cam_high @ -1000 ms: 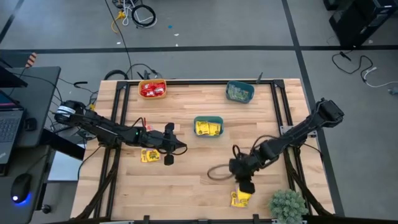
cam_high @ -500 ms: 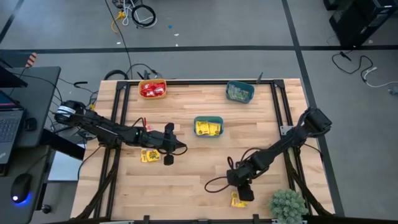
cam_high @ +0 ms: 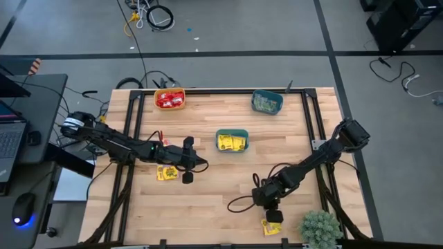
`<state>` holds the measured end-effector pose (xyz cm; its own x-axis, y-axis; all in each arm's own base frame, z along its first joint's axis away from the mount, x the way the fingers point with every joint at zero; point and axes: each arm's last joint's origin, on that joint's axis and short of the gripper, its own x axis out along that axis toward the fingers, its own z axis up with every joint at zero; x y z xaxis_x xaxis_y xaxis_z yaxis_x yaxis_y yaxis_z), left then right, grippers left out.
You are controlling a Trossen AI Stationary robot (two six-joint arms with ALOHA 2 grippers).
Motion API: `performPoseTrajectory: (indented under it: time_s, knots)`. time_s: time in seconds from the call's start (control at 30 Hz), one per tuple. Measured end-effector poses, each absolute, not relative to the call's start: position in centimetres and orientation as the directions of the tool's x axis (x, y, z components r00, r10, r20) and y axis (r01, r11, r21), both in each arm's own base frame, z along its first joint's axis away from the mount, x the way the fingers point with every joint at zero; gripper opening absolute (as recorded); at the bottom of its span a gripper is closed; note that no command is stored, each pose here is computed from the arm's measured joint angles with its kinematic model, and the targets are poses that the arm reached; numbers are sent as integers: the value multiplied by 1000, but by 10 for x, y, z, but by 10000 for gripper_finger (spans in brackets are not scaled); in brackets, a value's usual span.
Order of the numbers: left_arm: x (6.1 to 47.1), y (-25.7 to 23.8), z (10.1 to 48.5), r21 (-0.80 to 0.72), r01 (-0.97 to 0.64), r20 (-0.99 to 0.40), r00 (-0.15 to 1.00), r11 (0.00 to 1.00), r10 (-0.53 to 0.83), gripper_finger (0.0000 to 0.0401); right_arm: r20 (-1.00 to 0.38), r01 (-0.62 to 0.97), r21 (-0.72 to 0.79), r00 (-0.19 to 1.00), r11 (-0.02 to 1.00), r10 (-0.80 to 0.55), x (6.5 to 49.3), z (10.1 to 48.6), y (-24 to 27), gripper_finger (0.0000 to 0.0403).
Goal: Sort candy
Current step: Put the yellow candy into the green bin
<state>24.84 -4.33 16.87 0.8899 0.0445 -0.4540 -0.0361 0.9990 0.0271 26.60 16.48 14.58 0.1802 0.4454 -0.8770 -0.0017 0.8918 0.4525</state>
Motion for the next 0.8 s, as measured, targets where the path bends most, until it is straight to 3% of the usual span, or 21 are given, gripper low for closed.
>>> performPoseTrajectory:
  time_s: [0.3,0.63,0.8]
  knots:
    - [248,-43,168,28,-36,-459,887,999,45,1,-893,26,409,217,912,394,251,166,168,16]
    - [248,-43,168,28,-37,-462,886,999,46,1,-919,9,340,217,940,330,244,154,183,176]
    - [248,-43,168,25,-38,-466,884,999,45,1,-932,23,328,169,944,320,247,140,184,218]
